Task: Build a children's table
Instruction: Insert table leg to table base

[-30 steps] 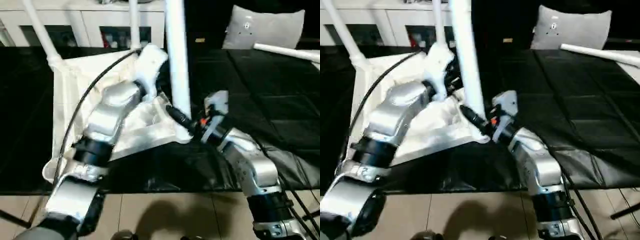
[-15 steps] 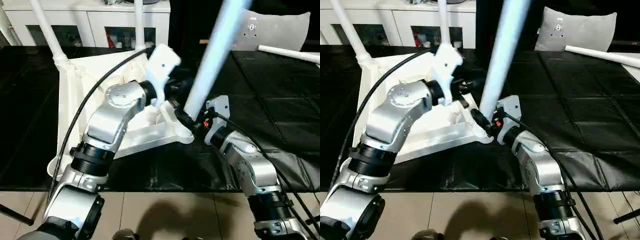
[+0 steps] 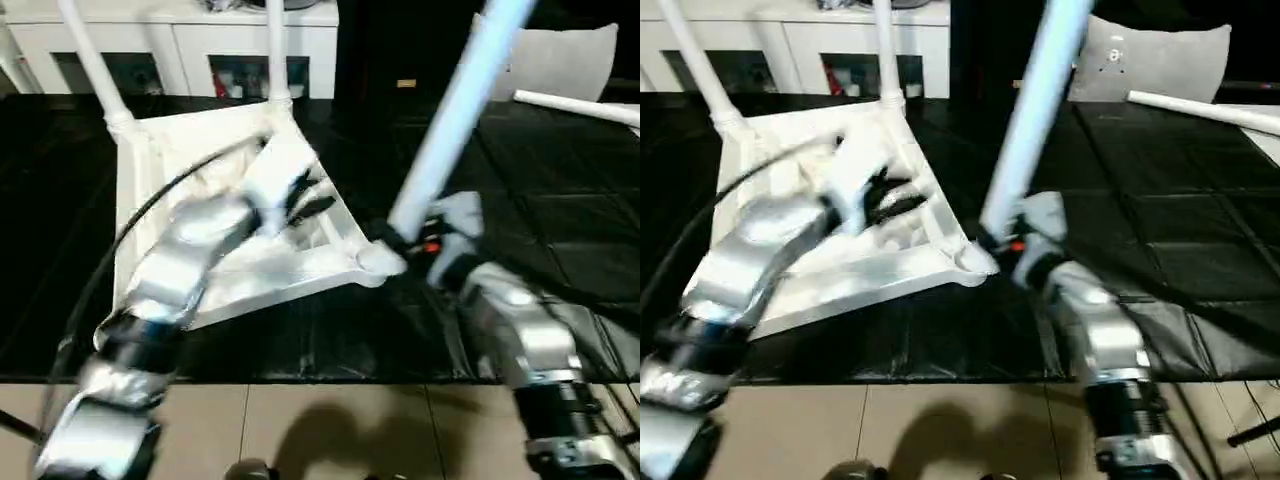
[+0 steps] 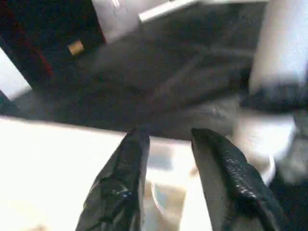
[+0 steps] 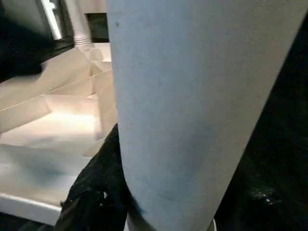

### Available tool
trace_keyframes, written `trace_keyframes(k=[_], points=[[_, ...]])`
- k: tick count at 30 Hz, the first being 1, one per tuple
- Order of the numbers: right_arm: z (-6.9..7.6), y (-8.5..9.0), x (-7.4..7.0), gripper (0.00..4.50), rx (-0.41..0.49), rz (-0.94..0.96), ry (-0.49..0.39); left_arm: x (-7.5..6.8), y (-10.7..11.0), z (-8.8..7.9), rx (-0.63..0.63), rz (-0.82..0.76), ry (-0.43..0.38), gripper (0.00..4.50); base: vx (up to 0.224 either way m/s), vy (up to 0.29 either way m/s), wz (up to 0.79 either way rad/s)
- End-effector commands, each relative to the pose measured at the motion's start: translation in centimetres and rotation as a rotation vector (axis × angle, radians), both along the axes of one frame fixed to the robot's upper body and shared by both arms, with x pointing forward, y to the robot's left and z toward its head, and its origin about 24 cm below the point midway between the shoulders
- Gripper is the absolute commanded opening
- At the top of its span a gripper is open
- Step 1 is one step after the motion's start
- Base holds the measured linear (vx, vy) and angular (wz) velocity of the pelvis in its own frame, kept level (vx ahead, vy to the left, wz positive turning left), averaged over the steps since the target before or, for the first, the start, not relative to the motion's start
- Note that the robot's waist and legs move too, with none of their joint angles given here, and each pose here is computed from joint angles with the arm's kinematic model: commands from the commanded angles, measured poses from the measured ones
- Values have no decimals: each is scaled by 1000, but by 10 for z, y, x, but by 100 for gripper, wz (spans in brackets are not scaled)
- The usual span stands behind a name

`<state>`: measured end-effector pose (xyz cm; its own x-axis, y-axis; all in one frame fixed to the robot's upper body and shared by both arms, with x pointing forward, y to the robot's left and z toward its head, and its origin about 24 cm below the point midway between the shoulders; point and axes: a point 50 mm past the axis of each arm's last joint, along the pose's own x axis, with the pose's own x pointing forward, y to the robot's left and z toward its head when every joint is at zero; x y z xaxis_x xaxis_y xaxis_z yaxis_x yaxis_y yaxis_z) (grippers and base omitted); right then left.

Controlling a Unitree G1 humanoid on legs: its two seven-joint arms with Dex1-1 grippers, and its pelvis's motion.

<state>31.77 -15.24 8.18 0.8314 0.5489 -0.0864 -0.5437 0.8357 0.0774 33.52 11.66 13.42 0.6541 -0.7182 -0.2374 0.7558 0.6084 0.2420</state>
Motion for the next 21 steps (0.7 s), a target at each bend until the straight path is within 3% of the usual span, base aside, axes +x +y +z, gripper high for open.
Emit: trace_keyframes(k=[1,3,8,9,11,21], points=[[2,-7,-1,189,7,-18,-1,-1,-2,-3,16,-25,-2,205,0,0,0],[2,-15,0,189,-9,-30,3,-2,-1,-18,34,-40,37,218,0,0,0],[4,-19,0,189,-17,-30,5,-7,-6,-34,15,-106,121,227,0,0,0],[4,-21,-1,189,-23,-26,11,-8,-8,-49,42,-153,180,227,0,0,0],[2,-22,-3,189,-26,-23,17,-8,-8,-57,70,-174,208,227,0,0,0],[-2,-22,-4,189,-34,-26,33,-11,-13,-73,99,-217,300,227,0,0,0]])
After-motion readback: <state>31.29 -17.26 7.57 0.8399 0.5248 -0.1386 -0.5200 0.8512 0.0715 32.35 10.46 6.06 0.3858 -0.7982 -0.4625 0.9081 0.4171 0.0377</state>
